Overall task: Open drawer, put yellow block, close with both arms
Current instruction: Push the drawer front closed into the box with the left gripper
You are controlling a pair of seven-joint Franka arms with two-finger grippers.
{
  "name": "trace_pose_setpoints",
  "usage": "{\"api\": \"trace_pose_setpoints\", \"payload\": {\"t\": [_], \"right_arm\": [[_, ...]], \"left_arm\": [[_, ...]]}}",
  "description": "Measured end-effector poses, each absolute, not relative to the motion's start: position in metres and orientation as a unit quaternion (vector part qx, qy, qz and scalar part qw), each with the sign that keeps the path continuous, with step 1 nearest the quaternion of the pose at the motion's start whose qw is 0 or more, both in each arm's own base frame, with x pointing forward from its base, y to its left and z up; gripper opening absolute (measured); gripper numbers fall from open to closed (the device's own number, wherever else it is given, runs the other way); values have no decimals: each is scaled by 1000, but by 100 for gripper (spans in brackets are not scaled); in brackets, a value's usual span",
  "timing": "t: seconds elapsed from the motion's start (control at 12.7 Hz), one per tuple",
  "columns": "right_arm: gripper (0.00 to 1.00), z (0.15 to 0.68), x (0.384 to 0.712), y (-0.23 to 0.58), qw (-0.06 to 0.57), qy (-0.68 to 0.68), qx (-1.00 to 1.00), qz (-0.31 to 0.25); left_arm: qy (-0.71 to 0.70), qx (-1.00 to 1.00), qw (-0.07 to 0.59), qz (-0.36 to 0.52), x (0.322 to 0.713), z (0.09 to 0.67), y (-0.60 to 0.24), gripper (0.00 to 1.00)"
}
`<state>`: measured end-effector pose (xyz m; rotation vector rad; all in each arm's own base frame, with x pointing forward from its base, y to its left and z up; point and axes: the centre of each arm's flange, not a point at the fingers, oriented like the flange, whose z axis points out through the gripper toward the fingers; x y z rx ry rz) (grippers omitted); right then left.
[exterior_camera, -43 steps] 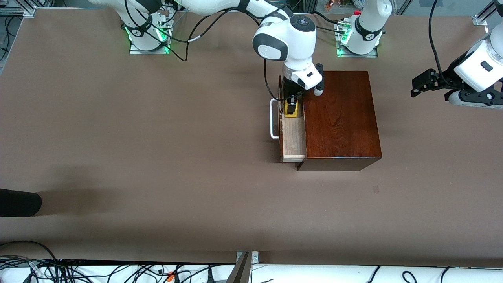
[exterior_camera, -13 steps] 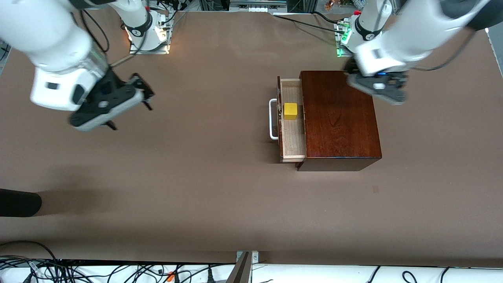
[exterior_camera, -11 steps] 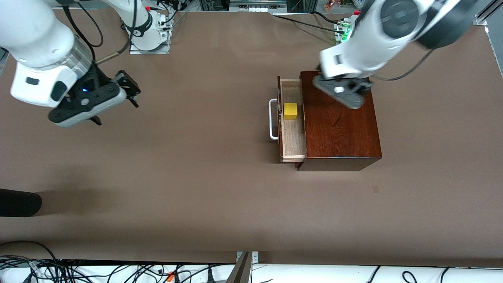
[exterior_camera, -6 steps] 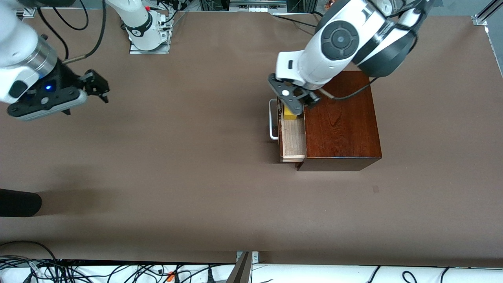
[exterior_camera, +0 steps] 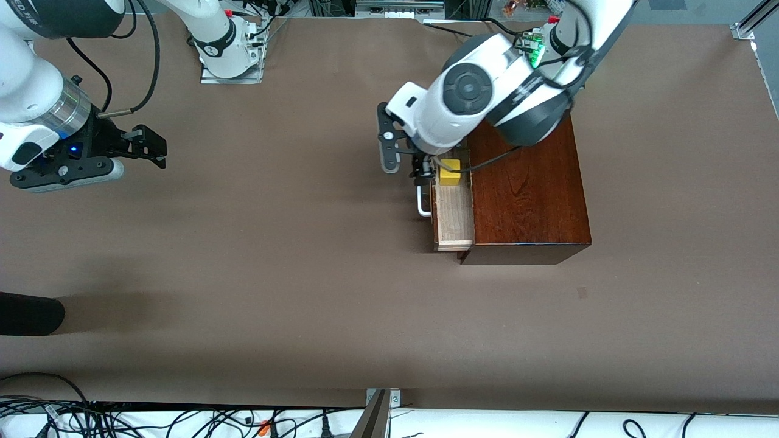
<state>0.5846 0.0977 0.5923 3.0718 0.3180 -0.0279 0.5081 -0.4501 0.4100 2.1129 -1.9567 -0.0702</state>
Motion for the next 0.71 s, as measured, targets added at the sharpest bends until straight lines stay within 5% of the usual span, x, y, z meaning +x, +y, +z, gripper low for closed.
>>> {"api": "trace_pose_setpoints", "payload": {"t": [0.32, 0.71], "right_arm": [[100, 598, 585, 78, 15, 84, 996, -4], [100, 601, 586, 71, -30, 79, 996, -2]], "left_arm": [[-741, 667, 60, -51, 496, 353, -472, 100], [-752, 653, 52, -74, 498, 304, -470, 100]]}}
